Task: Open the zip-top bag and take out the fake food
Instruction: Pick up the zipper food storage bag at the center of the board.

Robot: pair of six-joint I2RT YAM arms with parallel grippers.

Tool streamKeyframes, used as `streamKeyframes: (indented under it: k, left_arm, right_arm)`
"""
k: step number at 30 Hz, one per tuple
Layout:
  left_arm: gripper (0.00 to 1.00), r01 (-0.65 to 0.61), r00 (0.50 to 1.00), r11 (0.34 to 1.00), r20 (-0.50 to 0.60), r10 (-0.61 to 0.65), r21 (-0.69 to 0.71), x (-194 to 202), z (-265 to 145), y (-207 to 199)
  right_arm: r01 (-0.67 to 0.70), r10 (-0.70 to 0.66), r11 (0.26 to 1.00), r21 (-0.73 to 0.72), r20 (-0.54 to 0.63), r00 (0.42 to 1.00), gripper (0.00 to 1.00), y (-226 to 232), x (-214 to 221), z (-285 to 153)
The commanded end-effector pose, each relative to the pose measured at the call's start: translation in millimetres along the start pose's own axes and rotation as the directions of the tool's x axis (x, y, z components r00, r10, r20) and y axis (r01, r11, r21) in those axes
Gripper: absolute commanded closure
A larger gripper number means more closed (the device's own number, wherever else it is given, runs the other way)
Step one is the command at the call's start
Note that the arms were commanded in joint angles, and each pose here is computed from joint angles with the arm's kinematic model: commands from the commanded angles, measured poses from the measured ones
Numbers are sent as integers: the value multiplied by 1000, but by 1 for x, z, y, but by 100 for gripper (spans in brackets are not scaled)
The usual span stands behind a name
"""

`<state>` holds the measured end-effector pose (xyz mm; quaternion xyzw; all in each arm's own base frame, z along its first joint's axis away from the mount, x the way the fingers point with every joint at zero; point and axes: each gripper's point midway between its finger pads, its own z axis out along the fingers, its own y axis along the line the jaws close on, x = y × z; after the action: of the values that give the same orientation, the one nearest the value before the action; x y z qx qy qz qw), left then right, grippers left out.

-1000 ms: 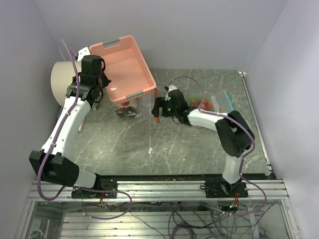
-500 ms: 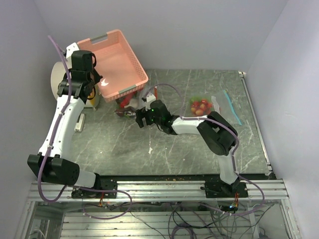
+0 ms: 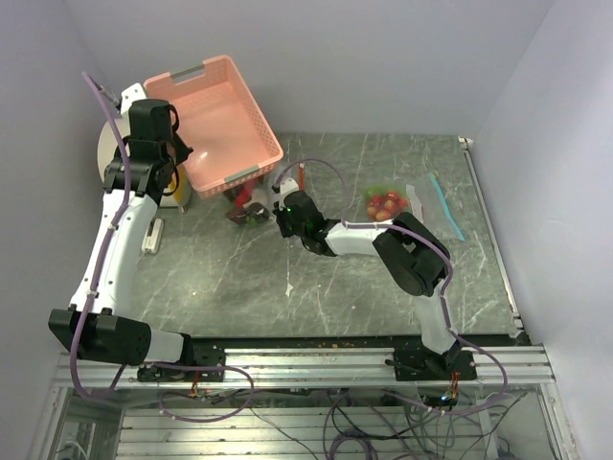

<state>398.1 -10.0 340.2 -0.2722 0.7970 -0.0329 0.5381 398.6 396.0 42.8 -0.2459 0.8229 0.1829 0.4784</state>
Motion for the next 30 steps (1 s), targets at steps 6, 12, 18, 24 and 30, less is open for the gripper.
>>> streamKeyframes:
  k: [6, 12, 18, 24, 30]
  left_arm:
    - [93, -15, 1000, 996, 26, 12, 90, -7, -1, -13]
    - [93, -3, 999, 979, -33, 9, 203, 18, 14, -37]
    - [93, -15, 998, 964, -60, 32, 265, 44, 25, -63]
    - [93, -70, 988, 954, -113, 107, 291, 72, 48, -81]
    - [93, -144, 955, 936, -202, 216, 320, 108, 81, -78]
  right_arm:
    - [-21, 13, 992, 124, 62, 998, 100, -31, -33, -39]
    - [-80, 56, 975, 208, 120, 991, 100, -70, -53, -87]
    - [-187, 130, 940, 284, 207, 970, 100, -124, -70, -144]
    - [-237, 134, 894, 380, 279, 951, 100, -171, -88, -203]
    - [-281, 117, 824, 492, 338, 934, 100, -210, -86, -260]
